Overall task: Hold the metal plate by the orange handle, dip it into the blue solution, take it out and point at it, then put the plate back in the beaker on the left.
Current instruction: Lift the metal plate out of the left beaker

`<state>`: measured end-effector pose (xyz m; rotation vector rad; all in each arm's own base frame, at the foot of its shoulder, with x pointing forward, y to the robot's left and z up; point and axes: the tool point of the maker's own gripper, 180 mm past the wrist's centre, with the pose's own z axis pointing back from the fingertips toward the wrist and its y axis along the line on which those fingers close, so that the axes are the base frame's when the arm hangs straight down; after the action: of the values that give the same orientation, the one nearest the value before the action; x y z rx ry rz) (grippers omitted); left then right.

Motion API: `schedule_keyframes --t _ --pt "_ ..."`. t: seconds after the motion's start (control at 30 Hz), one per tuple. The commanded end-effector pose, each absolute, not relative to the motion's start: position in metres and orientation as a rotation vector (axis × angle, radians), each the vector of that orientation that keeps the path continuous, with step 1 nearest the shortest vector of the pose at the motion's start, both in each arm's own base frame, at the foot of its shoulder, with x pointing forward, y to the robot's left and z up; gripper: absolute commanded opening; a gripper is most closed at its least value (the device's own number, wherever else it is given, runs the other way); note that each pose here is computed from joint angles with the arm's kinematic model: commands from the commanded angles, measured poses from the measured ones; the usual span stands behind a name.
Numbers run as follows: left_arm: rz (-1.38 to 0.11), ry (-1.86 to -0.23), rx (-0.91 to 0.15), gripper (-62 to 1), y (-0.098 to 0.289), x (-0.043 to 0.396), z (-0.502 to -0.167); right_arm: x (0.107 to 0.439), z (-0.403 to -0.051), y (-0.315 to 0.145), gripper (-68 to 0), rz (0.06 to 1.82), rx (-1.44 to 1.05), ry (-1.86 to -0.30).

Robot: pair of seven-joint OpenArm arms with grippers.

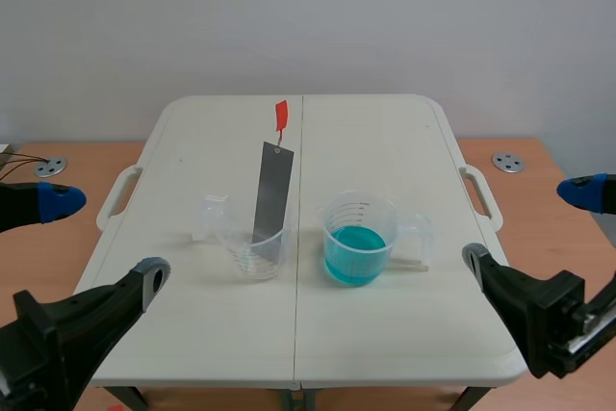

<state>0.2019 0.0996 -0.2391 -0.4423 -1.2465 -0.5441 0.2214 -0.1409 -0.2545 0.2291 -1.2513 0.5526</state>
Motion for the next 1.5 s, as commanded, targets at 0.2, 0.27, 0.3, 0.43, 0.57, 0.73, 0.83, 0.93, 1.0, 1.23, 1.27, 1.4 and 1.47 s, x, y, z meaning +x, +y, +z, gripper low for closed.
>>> schedule_keyframes --t 0.2,0.27,0.3,0.43,0.57,0.73,0.83,0.93,1.0,1.23,1.27,1.4,1.47 --pt "-0.53 -1.27 -0.451 1.4 0.0992 0.2036 -0.2335 0.2226 -0.2497 -0.1414 -1.2 0.557 0.224 -1.271" --pt "-0.529 -1.27 -0.451 1.4 0.0993 0.2036 -0.2335 0.2226 -0.2497 -0.1414 -1.2 0.557 0.224 -1.271" --pt "-0.529 -1.271 -0.451 1.4 0.0992 0.2036 -0.2334 0.2226 -0.2497 -0.1414 -1.2 0.557 0.224 -1.271" --pt "-0.527 -1.272 -0.45 1.4 0.0993 0.2037 -0.2334 0.2229 -0.2495 -0.1415 -1.2 0.557 0.224 -1.272" --pt "-0.527 -1.272 -0.451 1.4 0.0992 0.2037 -0.2334 0.2234 -0.249 -0.1415 -1.2 0.557 0.224 -1.275" --pt "-0.527 -1.271 -0.451 1.4 0.0992 0.2036 -0.2334 0.2233 -0.249 -0.1415 -1.2 0.557 0.224 -1.274" --pt "-0.527 -1.271 -0.451 1.4 0.0992 0.2036 -0.2334 0.2233 -0.2491 -0.1415 -1.2 0.557 0.224 -1.274" --pt "-0.527 -1.271 -0.451 1.4 0.0992 0.2036 -0.2334 0.2233 -0.2491 -0.1414 -1.2 0.557 0.224 -1.274" --pt "-0.527 -1.27 -0.45 1.4 0.0993 0.2036 -0.2336 0.2234 -0.2487 -0.1414 -1.2 0.554 0.227 -1.275" --pt "-0.526 -1.269 -0.45 1.4 0.0997 0.2035 -0.2342 0.224 -0.2466 -0.1408 -1.2 0.554 0.23 -1.287" --pt "-0.526 -1.269 -0.45 1.4 0.0997 0.2035 -0.2342 0.224 -0.2466 -0.1408 -1.2 0.554 0.23 -1.287" --pt "-0.526 -1.27 -0.45 1.4 0.0997 0.2036 -0.2341 0.2238 -0.2468 -0.1409 -1.2 0.554 0.23 -1.286" --pt "-0.526 -1.27 -0.45 1.4 0.0997 0.2036 -0.2341 0.2239 -0.2468 -0.1409 -1.2 0.553 0.23 -1.286"
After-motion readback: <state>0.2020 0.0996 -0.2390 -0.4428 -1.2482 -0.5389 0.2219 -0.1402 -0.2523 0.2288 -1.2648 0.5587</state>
